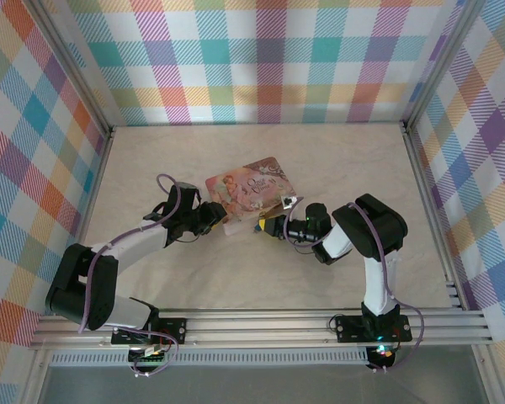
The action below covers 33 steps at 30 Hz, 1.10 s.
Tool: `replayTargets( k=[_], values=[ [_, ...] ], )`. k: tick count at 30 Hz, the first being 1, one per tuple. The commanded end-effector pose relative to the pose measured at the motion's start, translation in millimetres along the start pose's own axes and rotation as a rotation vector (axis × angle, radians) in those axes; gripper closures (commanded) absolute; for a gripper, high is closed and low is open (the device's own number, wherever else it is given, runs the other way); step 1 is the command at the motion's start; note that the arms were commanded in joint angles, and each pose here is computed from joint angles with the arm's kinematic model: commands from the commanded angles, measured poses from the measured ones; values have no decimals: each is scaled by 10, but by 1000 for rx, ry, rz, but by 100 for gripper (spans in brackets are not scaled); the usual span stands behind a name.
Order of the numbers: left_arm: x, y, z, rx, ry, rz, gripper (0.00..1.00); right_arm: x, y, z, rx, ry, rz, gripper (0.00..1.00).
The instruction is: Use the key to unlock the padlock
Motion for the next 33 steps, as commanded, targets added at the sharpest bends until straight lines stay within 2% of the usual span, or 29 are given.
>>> replayTargets(
  k=[1,16,33],
  values=[
    [18,76,255,-37,-123,14,64,13,-59,82,-42,-45,-19,77],
    [18,72,245,-37,-125,14,64,13,-50,35,-13,5,-17,99],
    [14,72,251,-34,-131,14,64,-103,-155,24,10,98,-75,100]
  ],
)
Point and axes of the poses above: each hand's point on the last joint's axis, 136 mm out from that joint toward the fingers, its own x axis out along the fingers, its own z axis along the line the jaws close on, y = z × x, the point moved 8 cm from there along -x, back along the fingers, and after that the axes turned 15 degrees about -x, right-handed, at the moved point
